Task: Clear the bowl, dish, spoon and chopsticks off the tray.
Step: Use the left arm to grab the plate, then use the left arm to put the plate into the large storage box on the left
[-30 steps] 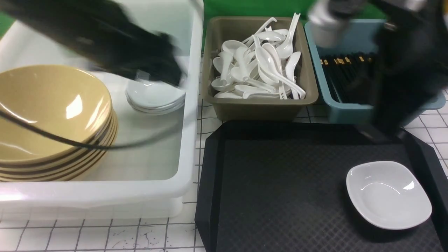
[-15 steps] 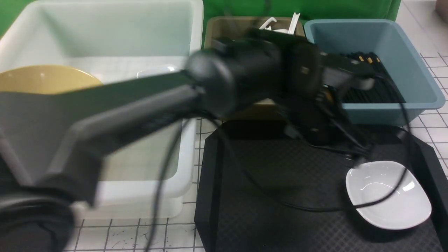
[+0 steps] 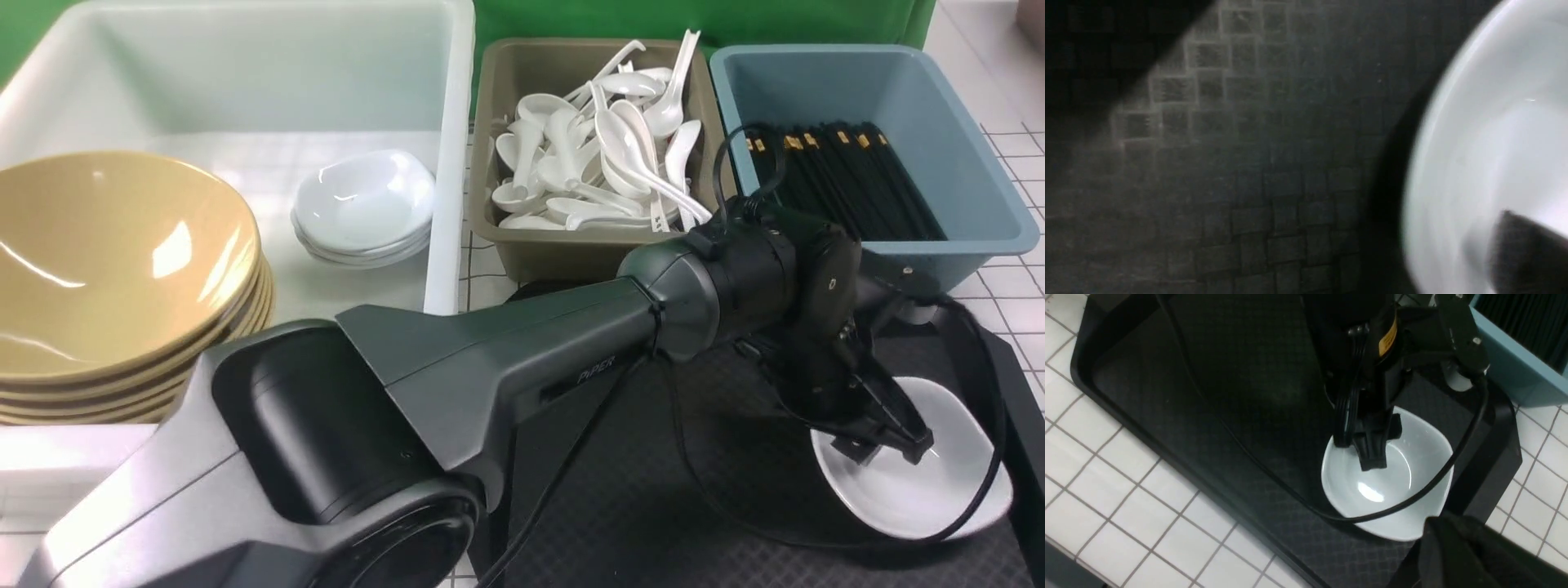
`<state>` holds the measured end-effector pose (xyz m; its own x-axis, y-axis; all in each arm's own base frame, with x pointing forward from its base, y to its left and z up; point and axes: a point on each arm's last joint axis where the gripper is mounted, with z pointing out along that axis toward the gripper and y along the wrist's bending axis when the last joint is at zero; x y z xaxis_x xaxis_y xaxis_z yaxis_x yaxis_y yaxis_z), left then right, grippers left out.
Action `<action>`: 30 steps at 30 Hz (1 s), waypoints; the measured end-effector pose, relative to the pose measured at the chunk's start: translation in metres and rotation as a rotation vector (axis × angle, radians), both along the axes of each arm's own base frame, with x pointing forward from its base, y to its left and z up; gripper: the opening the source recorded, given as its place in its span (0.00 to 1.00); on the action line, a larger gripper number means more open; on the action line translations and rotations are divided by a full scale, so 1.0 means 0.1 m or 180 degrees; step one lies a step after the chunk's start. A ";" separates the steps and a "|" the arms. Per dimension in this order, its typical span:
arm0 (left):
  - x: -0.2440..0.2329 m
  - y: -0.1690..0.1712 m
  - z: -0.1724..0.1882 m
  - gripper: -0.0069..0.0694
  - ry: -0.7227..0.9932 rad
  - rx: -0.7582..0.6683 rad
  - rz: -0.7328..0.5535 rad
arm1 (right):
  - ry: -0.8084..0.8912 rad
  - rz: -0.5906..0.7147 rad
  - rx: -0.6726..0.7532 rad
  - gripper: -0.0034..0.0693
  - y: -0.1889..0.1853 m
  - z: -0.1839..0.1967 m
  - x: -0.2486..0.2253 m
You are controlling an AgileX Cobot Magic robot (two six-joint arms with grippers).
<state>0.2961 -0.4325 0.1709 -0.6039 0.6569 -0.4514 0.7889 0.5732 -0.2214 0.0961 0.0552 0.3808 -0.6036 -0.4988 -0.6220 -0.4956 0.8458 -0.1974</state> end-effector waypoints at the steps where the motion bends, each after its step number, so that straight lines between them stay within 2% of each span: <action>1: 0.00 0.00 0.01 0.39 -0.0005 -0.0007 -0.0001 | -0.0001 0.0005 -0.0004 0.11 0.00 0.00 0.00; 2: -0.01 0.00 0.03 0.27 -0.0016 -0.0009 -0.0004 | -0.0006 0.0018 -0.0012 0.11 0.00 0.00 0.00; 6: 0.00 0.06 0.32 0.12 -0.0141 -0.0056 -0.0047 | -0.0114 0.0113 0.0000 0.11 0.03 0.07 0.03; 10: 0.10 0.29 0.69 0.10 -0.0300 0.0010 -0.0014 | -0.0225 0.0231 -0.0024 0.11 0.15 0.26 0.15; 12: 0.21 0.53 0.98 0.10 -0.0399 -0.0009 0.0095 | -0.0261 0.0319 -0.0082 0.11 0.26 0.36 0.27; 15: 0.33 0.91 1.42 0.10 -0.0543 -0.0025 0.0272 | -0.0262 0.0442 -0.0143 0.11 0.45 0.48 0.44; 18: 0.48 1.58 1.94 0.09 -0.0717 0.0073 0.0632 | -0.0226 0.0627 -0.0168 0.11 0.73 0.58 0.68; 20: 0.51 1.89 2.13 0.09 -0.0785 0.0145 0.0811 | -0.0193 0.0745 -0.0200 0.11 0.89 0.61 0.81; 21: 0.56 2.17 2.25 0.09 -0.0837 0.0197 0.1011 | -0.0191 0.0847 -0.0196 0.11 1.01 0.64 0.91; 25: 0.66 2.82 2.51 0.09 -0.0997 0.0247 0.1503 | -0.0190 0.1006 -0.0155 0.11 1.21 0.68 1.06; 26: 0.70 3.19 2.62 0.09 -0.1058 0.0253 0.1804 | -0.0196 0.1063 -0.0139 0.11 1.30 0.65 1.14; 30: 0.78 3.64 2.63 0.09 -0.1001 0.0242 0.2156 | -0.0219 0.1111 -0.0050 0.11 1.43 0.60 1.24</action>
<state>0.3738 -0.0683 0.4340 -0.7371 0.2235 -0.6377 0.2776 0.9606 0.0157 0.2203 0.1980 0.4408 -0.3521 -0.6774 -0.6459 -0.7394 0.6244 -0.2519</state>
